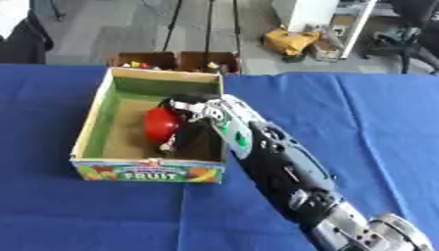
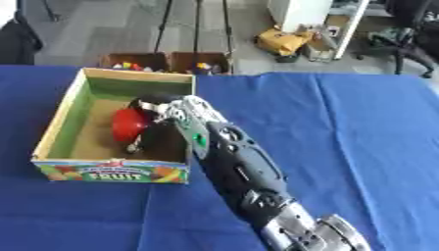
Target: Pick up objects on the table and place them in the box.
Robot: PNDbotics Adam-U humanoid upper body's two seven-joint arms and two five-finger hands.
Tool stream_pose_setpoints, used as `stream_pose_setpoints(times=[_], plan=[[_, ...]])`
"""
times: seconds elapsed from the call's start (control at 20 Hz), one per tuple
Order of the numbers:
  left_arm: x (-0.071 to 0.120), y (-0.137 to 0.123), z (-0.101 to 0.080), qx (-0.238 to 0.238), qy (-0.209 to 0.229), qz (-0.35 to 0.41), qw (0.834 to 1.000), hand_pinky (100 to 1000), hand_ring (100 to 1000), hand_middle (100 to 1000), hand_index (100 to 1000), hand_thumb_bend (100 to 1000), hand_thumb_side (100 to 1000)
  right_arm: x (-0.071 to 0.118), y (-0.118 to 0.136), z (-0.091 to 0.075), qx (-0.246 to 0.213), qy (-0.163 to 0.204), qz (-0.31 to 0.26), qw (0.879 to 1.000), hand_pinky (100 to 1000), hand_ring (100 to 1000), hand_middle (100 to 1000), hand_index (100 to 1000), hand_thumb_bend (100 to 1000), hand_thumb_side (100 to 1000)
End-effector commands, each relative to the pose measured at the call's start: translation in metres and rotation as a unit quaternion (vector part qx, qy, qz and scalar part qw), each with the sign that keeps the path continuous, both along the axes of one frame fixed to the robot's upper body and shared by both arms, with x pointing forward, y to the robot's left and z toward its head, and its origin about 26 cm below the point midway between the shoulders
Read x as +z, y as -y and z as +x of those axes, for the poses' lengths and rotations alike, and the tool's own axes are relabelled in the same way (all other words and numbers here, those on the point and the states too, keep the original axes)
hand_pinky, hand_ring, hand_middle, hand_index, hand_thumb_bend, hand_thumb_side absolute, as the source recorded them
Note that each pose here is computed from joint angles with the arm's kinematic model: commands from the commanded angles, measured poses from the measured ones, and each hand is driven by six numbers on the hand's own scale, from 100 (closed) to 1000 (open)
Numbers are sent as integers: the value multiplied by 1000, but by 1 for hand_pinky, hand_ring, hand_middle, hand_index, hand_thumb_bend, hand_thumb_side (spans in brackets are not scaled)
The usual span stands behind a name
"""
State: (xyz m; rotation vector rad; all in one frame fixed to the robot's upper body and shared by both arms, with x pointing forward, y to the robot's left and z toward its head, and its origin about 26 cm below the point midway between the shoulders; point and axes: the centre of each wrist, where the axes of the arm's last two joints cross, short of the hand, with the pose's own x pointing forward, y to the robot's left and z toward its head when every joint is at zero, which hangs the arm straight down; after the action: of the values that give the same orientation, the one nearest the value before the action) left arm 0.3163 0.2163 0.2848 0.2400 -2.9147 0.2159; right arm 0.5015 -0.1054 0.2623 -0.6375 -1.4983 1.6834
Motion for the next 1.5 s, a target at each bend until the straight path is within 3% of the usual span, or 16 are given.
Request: stream_pose_setpoints(times=[0.05,0.35,0.65,0.9,1.0,1.2,1.5], plan=[[6,1,-3,-4,12,1,1000,674,843,685,750,100,983,15,-3,-3,12,13,0,1000,721,825,782,963,513,578],[5,1,-3,-4,10,1,1000,672,842,685,750,100,982,33,-3,-9,20,50,27,998,732,831,782,1000,541,593],[5,-1,-3,-2,9,2,1000,672,842,685,750,100,982,67,13,-22,33,99,74,992,737,824,773,1000,511,636],[4,-2,-3,2,9,1,1000,671,842,685,750,100,981,96,22,-40,46,151,117,980,738,818,763,996,505,604],[4,-3,-3,3,9,1,1000,671,841,685,750,100,981,107,28,-50,47,182,126,974,734,815,761,990,489,626],[4,-4,-3,8,9,0,1000,671,841,685,750,100,981,128,45,-77,63,236,163,956,725,808,757,981,494,577],[4,-6,-3,12,9,-1,1000,670,841,685,750,100,980,141,69,-122,74,293,195,933,718,805,759,974,486,554]])
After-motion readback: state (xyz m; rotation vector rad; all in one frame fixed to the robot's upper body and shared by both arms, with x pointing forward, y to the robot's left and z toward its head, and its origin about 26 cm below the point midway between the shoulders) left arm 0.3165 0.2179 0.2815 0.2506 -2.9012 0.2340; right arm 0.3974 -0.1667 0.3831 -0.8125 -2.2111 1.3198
